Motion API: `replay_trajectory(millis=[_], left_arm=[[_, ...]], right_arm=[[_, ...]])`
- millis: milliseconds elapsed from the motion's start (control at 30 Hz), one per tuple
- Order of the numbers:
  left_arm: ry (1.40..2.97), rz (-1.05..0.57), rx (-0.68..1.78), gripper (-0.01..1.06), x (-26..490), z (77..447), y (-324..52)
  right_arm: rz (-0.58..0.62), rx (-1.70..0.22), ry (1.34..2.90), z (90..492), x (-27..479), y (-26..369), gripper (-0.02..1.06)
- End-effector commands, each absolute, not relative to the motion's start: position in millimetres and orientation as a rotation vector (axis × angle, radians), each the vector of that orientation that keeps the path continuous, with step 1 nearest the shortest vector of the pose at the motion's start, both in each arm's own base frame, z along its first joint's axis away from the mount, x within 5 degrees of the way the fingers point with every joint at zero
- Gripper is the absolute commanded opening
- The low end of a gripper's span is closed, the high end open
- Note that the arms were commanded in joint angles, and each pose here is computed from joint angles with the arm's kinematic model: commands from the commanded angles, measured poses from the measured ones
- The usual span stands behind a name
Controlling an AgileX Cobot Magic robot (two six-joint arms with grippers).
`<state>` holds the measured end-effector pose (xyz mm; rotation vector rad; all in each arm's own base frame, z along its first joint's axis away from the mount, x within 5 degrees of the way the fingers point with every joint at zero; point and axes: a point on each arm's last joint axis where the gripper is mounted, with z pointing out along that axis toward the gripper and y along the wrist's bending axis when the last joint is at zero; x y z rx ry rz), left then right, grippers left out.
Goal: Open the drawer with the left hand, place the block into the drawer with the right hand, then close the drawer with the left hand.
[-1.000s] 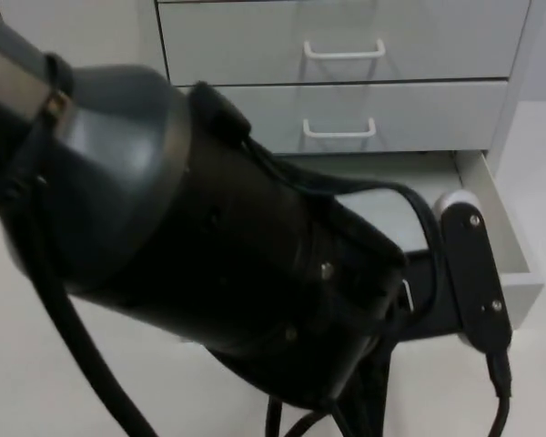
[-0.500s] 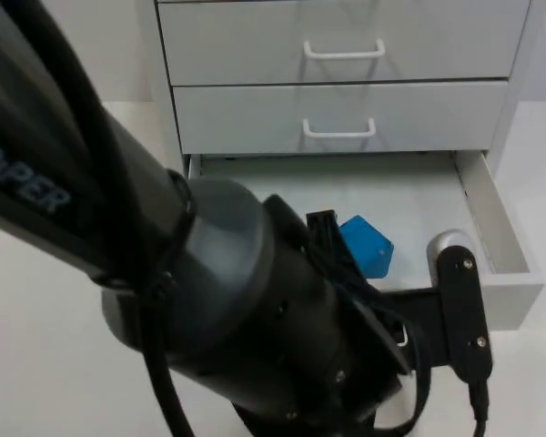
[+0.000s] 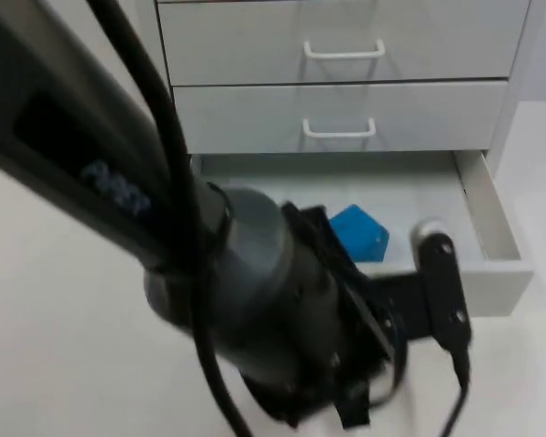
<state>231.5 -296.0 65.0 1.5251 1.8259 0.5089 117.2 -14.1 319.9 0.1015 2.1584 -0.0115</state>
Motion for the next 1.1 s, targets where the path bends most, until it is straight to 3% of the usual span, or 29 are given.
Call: replay_trajectory(millis=[0, 300, 633, 1067], left_arm=[[1.842, 0.565, 1.420, 0.00, 251.5, 73.4, -288.0], [1.909, 0.516, 1.302, 0.00, 293.8, 83.0, -279.2], [1.946, 0.584, 1.169, 0.00, 345.3, 74.7, -267.8], [1.945, 0.674, 1.064, 0.00, 362.9, 73.8, -260.7]], right_arm=[[0.002, 0.117, 2.146, 320.3, 117.4, -14.0, 0.77], [0.004, 0.119, 2.142, 320.7, 117.7, -13.9, 0.77], [0.006, 0.120, 2.141, 320.7, 117.7, -13.8, 0.77], [0.045, 0.151, 2.156, 304.7, 119.3, -12.8, 0.77]])
